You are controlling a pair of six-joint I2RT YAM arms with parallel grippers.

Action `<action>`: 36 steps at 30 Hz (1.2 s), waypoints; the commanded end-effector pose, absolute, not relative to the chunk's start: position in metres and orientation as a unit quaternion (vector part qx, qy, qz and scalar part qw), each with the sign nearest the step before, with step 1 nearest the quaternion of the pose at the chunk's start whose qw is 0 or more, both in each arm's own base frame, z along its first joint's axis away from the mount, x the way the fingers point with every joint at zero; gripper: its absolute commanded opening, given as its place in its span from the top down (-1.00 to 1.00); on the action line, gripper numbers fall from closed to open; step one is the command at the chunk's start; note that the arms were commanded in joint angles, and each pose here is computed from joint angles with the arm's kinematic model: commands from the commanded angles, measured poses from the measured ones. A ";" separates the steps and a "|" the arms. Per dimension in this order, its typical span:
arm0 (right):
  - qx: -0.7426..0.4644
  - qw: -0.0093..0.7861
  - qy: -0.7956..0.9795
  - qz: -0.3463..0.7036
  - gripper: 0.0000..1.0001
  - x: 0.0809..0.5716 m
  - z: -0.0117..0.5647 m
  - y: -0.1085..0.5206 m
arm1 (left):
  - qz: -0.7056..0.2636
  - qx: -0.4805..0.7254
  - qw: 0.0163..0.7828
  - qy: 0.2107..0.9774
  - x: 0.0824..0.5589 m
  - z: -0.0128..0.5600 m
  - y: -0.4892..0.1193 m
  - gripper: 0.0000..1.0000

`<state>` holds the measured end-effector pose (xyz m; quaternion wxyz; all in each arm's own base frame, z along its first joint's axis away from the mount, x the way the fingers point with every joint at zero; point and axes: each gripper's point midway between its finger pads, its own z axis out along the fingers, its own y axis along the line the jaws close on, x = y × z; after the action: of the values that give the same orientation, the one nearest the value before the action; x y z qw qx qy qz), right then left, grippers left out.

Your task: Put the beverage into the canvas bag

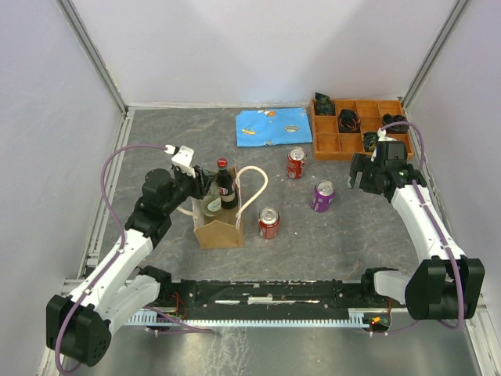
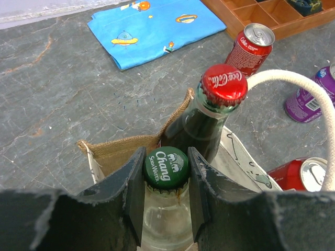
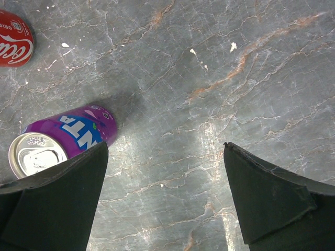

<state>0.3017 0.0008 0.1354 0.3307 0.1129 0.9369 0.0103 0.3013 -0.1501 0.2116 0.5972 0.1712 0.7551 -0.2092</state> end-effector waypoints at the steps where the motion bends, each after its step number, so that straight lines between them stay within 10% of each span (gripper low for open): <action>1: 0.101 0.354 0.930 0.016 -0.99 0.315 0.156 0.003 | -0.226 0.167 0.703 0.653 0.309 0.284 -0.158 0.95; 36: 0.098 0.330 0.938 0.031 -0.99 0.318 0.157 0.010 | -0.144 0.210 0.753 0.607 0.290 0.233 -0.146 0.95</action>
<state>0.3080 0.0069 0.1387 0.3074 0.0988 0.9462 0.0230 0.2798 -0.1481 0.1660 0.6604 0.2297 0.6975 -0.1570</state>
